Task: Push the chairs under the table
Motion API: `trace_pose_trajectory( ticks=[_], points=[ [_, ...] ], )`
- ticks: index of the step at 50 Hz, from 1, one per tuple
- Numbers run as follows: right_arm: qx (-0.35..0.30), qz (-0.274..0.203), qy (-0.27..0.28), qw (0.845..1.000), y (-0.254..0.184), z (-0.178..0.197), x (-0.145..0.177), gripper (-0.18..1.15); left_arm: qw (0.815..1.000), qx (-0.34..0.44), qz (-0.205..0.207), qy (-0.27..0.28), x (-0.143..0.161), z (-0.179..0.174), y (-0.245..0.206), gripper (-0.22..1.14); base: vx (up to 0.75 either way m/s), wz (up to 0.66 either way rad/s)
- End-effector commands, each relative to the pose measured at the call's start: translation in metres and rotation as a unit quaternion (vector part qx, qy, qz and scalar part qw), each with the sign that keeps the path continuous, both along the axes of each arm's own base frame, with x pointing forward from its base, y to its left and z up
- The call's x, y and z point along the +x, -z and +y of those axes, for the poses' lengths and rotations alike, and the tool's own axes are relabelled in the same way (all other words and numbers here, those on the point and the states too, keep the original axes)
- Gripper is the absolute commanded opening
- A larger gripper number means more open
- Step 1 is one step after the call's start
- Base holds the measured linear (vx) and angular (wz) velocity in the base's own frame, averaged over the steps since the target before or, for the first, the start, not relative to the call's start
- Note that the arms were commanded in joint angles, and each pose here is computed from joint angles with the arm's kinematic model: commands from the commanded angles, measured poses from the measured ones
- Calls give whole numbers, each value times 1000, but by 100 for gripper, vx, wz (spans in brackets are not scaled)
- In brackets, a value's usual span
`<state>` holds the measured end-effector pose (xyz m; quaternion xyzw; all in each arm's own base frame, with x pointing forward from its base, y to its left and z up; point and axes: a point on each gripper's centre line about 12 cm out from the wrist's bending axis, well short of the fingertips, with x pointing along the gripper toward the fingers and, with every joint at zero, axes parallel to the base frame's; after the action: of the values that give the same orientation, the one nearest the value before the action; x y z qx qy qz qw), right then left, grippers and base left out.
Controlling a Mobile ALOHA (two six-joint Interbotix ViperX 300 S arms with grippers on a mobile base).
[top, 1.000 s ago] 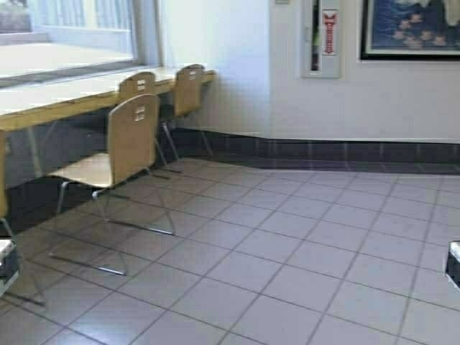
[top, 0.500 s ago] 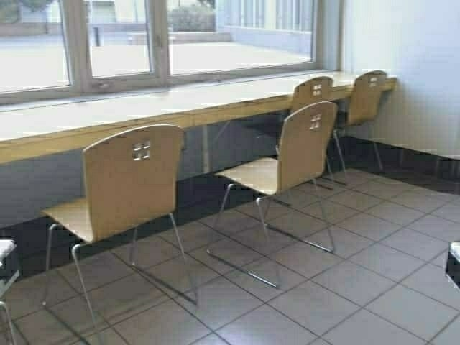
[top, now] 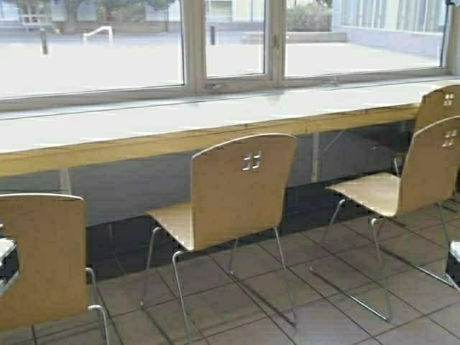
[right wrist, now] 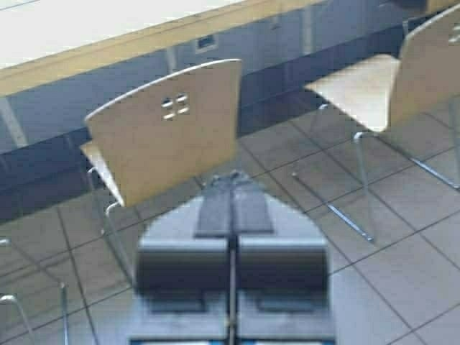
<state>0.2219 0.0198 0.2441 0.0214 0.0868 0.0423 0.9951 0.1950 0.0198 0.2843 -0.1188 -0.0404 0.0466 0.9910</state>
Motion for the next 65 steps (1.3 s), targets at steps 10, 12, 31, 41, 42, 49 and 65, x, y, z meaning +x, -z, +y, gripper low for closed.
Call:
trace_pose_trajectory(
  ticks=[10, 12, 31, 41, 42, 49, 65],
  points=[
    [-2, 34, -1, 999, 10, 2, 16, 5, 1000, -10, 19, 0, 10, 1, 6, 3, 24, 35],
    [-2, 40, 0, 999, 12, 2, 19, 5, 1000, -14, 26, 0, 13, 1, 8, 3, 22, 38],
    [25, 90, -34, 995, 24, 23, 20, 5, 988, -127, 82, -3, 28, 3, 38, 3, 22, 43],
    [51, 143, -80, 985, 39, 59, 26, 5, 977, -174, 123, -11, 39, 4, 60, 3, 19, 40],
    [58, 150, -84, 983, 41, 64, 28, 5, 975, -180, 127, -13, 40, 4, 62, 3, 15, 33],
    [91, 205, -105, 969, 57, 108, 53, 5, 964, -213, 156, -22, 47, 5, 78, 3, 13, 24],
    [150, 303, -67, 939, 120, 170, 106, 5, 932, -257, 256, -11, 58, -18, 106, 4, 9, 9]
  ],
)
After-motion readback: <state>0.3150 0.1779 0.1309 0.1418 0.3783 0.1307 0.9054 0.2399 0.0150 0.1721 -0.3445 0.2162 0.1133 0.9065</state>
